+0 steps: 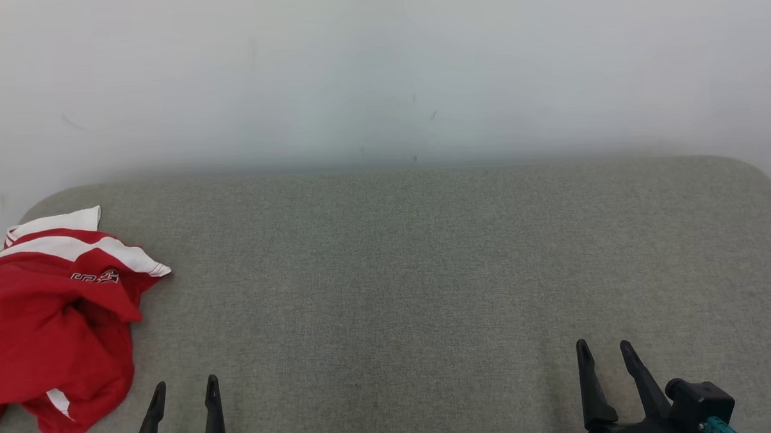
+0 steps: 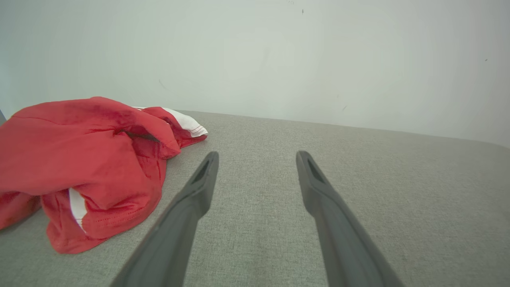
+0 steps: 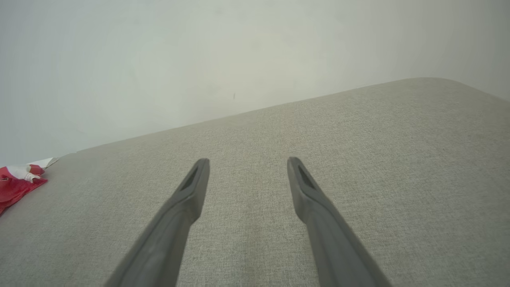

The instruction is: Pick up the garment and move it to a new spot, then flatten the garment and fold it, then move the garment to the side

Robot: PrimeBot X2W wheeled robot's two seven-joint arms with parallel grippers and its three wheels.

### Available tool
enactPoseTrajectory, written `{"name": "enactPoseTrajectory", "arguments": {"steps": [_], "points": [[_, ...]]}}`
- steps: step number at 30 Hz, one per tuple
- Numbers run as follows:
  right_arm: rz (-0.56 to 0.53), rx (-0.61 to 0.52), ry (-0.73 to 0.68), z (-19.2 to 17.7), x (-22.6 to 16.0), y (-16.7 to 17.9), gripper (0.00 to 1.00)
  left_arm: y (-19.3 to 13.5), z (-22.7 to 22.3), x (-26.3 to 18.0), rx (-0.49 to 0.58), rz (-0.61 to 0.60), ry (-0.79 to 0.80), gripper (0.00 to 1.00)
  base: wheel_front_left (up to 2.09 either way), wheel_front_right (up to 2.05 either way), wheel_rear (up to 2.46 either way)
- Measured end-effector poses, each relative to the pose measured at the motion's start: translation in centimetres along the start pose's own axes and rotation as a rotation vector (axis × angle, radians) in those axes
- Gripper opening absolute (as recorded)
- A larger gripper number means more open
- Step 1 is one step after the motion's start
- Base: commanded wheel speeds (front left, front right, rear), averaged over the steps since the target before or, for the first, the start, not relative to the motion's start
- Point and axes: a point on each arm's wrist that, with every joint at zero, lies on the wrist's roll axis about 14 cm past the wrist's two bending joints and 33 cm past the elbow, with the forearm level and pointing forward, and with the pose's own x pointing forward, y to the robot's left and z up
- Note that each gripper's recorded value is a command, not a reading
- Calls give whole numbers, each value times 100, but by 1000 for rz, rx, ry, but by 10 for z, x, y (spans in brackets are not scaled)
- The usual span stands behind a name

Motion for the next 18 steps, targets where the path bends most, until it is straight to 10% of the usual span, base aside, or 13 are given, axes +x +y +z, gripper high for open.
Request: {"name": "enactPoseTrajectory", "arguments": {"steps": [18], "points": [[30, -69, 13, -5, 1, 6, 100, 2, 0, -2, 28, -5, -18, 100, 0, 0, 0]]}}
